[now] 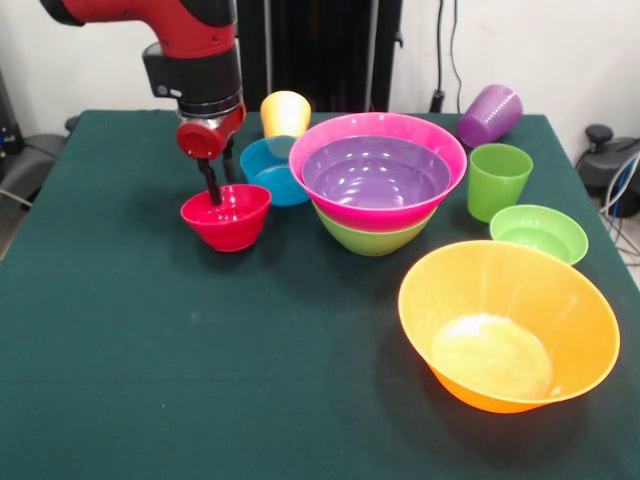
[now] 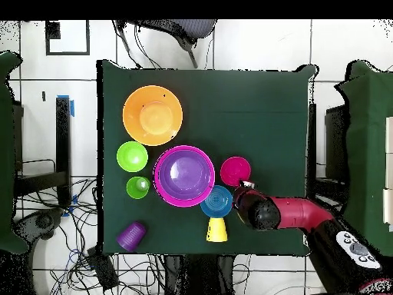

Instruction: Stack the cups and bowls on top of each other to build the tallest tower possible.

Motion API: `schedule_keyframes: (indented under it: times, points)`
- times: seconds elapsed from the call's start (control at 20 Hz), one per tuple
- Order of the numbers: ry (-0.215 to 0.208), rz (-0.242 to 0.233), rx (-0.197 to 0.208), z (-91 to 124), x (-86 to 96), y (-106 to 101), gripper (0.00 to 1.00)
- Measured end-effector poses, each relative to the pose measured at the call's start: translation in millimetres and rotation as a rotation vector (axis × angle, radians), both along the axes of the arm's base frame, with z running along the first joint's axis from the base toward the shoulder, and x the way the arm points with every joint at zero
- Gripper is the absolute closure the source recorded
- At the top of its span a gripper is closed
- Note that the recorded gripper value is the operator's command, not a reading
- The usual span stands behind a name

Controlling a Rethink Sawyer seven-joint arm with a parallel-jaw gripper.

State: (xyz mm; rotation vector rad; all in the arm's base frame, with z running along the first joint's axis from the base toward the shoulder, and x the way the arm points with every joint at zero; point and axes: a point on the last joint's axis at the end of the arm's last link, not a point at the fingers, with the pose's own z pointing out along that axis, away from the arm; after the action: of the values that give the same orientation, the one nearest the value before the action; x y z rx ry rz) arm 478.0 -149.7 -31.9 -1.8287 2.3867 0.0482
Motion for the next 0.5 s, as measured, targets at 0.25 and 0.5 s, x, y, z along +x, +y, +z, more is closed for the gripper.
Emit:
schedule_keyframes:
  times: [0.25, 0.5]
  points:
    - [-0.037, -0.013, 0.031, 4, 12.0, -1, 0.00]
    - [-0.065, -0.036, 0.072, 4, 19.1, -4, 0.00]
